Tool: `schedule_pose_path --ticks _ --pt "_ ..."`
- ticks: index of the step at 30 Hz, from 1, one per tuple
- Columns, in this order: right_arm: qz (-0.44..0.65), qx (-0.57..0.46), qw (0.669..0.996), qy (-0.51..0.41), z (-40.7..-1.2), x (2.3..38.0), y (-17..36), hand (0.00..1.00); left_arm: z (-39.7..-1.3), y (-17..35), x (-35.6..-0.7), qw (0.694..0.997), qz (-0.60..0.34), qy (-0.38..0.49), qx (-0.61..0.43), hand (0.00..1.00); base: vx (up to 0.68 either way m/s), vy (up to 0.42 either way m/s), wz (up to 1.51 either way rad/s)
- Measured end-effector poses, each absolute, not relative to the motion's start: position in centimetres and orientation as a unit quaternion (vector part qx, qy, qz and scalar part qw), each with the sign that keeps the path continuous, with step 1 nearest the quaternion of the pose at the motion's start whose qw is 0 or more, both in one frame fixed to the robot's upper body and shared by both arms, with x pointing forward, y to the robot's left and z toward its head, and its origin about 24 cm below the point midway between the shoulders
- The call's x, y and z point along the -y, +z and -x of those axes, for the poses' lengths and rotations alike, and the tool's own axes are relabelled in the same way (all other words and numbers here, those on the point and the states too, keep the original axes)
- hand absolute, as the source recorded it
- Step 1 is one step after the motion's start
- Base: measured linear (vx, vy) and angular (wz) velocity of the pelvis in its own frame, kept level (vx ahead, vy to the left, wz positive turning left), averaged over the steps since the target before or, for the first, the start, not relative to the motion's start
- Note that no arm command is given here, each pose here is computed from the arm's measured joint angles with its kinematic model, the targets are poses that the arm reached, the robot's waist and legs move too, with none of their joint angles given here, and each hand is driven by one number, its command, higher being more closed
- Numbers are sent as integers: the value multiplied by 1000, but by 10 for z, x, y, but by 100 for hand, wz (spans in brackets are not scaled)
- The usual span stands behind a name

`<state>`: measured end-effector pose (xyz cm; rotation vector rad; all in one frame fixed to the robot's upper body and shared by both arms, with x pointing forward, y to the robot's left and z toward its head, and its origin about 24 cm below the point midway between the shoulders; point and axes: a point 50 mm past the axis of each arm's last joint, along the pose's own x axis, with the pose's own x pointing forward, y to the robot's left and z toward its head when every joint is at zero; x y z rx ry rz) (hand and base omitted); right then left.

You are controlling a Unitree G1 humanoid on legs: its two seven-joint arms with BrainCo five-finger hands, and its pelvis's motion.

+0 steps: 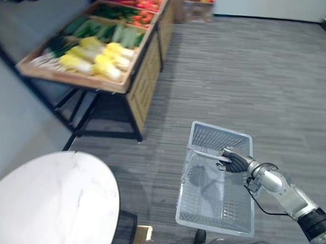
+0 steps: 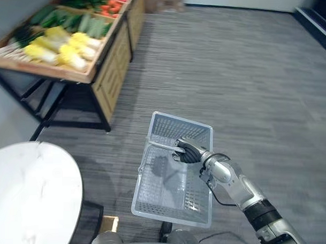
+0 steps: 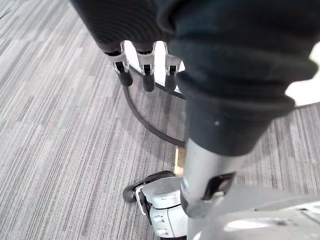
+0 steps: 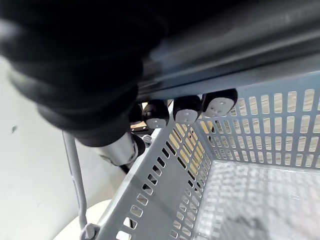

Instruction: Pick vegetable in the basket

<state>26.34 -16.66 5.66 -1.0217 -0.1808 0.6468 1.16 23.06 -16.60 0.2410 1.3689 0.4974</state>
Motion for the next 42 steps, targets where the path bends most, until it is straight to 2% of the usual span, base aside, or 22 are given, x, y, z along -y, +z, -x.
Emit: schedule_pose_path --ticks 6,11,16,20,25,29,31,34,37,42 --pt "469 17 823 320 -242 171 28 100 -21 -166 -223 756 -99 218 -610 0 2 213 -92" --pt "477 -48 838 260 -225 207 13 100 -35 -165 -224 772 -111 200 -592 0 39 142 0" --pt "460 -96 861 194 -213 234 -1 100 -34 -165 -222 776 -118 186 -591 0 45 20 6" --pt "452 -117 866 176 -204 240 -10 100 -37 -164 -224 781 -121 183 -585 0 -20 23 -9" --pt "430 -150 874 171 -192 239 -28 100 -63 -157 -231 809 -138 175 -544 0 -79 -5 -4" --pt "420 -152 882 152 -192 242 -28 100 -71 -154 -229 820 -137 172 -528 0 -104 -29 -5" --pt "420 -149 883 146 -193 243 -27 100 -68 -154 -229 818 -137 174 -530 0 -72 -80 -25" --pt "422 -146 884 141 -194 243 -26 100 -45 -157 -231 799 -143 186 -554 0 63 -77 -8" --pt "418 -157 886 129 -193 245 -27 100 -42 -158 -229 795 -140 191 -559 0 120 -143 18" --pt "420 -173 887 81 -199 267 -23 100 -16 -161 -223 776 -132 190 -586 0 131 -36 23"
